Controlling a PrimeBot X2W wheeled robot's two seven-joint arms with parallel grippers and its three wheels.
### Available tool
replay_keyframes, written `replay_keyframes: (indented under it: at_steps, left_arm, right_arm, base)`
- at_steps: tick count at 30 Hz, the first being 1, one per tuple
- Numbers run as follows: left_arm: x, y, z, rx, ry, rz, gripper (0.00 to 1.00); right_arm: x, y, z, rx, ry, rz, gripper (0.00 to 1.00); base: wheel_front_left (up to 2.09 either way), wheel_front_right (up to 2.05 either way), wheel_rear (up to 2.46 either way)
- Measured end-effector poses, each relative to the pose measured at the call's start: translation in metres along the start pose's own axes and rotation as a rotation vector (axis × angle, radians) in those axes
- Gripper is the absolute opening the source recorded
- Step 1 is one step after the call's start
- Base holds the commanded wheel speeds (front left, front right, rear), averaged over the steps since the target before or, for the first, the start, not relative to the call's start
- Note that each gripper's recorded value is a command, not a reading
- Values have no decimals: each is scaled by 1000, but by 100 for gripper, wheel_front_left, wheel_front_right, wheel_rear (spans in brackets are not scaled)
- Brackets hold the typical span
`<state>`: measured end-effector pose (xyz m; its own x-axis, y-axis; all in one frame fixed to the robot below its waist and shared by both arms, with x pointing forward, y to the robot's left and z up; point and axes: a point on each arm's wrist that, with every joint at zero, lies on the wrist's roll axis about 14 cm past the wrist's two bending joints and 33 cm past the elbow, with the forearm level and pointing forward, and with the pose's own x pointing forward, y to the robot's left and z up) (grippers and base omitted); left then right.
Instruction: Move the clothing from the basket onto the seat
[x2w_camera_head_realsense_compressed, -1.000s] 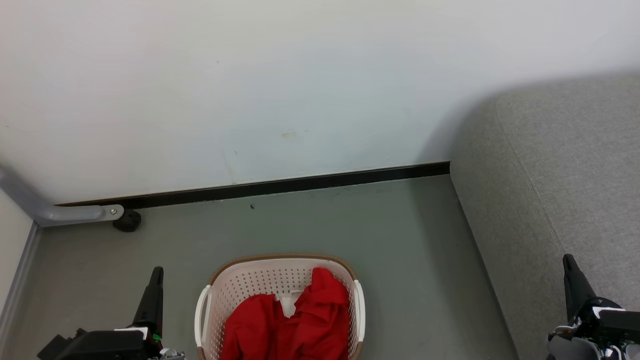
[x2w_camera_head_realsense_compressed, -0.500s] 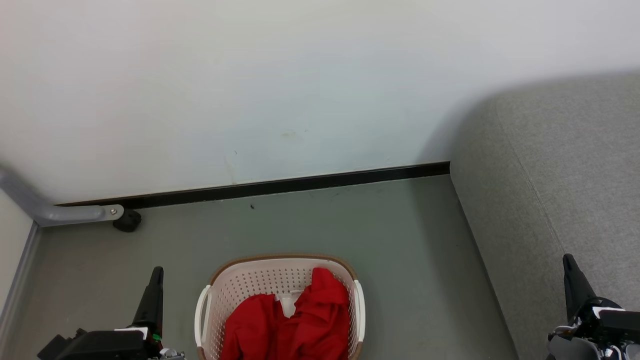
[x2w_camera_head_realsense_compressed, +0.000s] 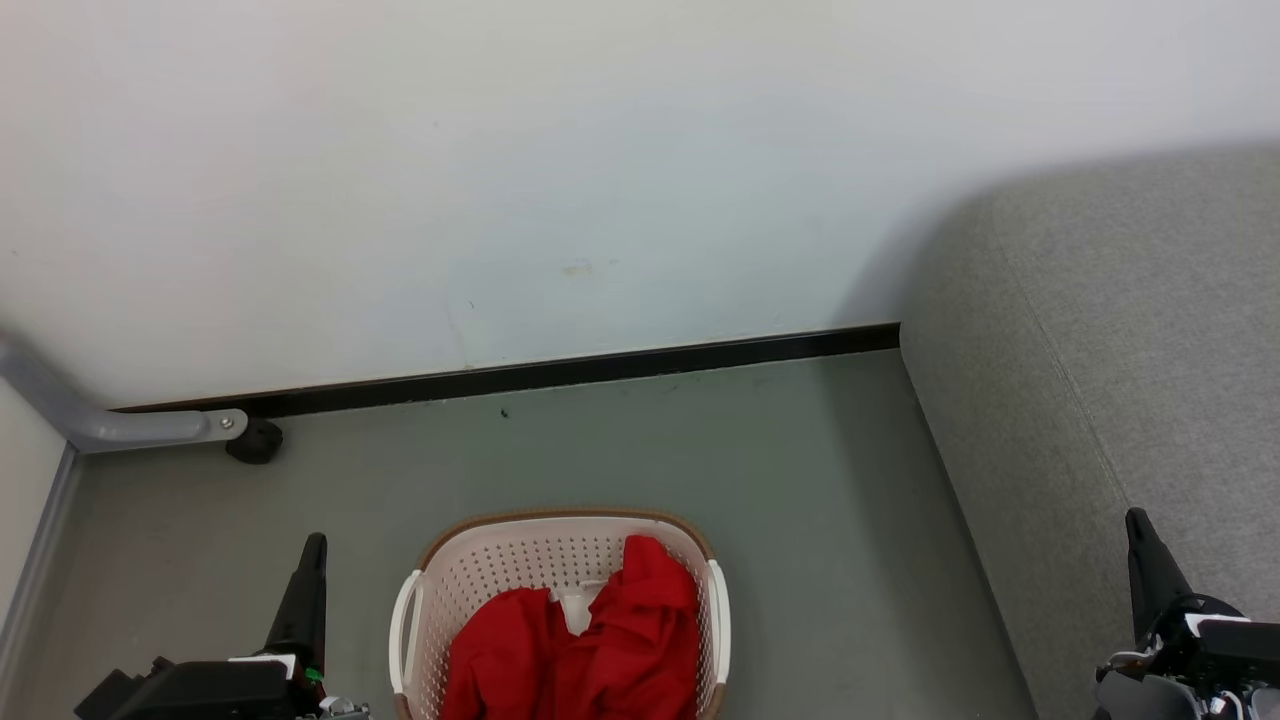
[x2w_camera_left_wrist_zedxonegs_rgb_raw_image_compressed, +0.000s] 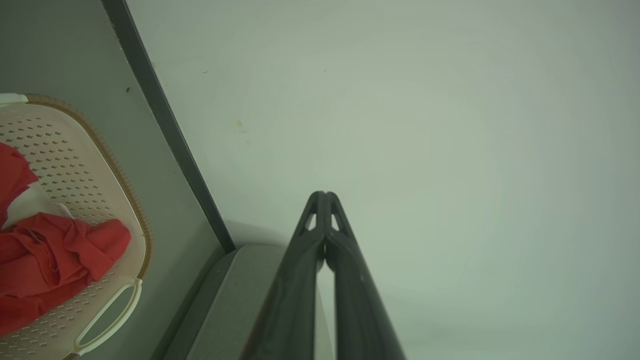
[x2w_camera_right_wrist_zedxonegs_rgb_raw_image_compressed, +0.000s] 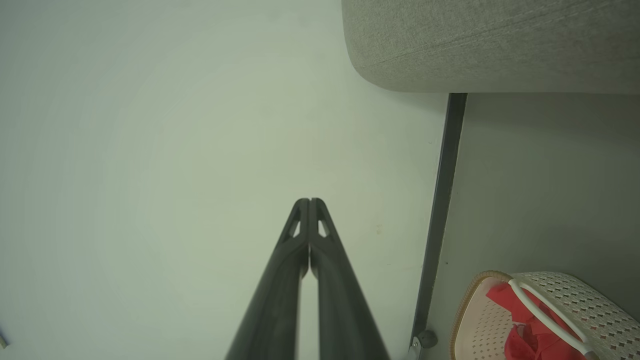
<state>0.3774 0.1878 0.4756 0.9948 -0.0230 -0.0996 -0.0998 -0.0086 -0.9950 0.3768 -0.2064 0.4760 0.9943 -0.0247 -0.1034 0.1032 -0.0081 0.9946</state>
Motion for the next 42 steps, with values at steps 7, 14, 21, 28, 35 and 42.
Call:
replay_keyframes:
  at_steps: [7, 14, 21, 28, 35, 42]
  left_arm:
    - [0, 0, 0, 0, 0, 0, 0]
    - [0, 0, 0, 0, 0, 0, 0]
    - [0, 0, 0, 0, 0, 0, 0]
    - [0, 0, 0, 0, 0, 0, 100]
    - [-14, 34, -2, -17, -3, 101, 100]
    - [-13, 35, -2, -15, -3, 103, 100]
  right_arm:
    - [0, 0, 0, 0, 0, 0, 0]
    - [0, 0, 0, 0, 0, 0, 0]
    - [0, 0, 0, 0, 0, 0, 0]
    - [0, 0, 0, 0, 0, 0, 100]
    - [-14, -34, -6, 19, 5, -101, 100]
    - [-8, -28, -11, -1, 12, -85, 100]
  base:
    - [0, 0, 0]
    - [0, 0, 0]
    - [0, 0, 0]
    - [0, 0, 0]
    - [0, 0, 0]
    - [0, 0, 0]
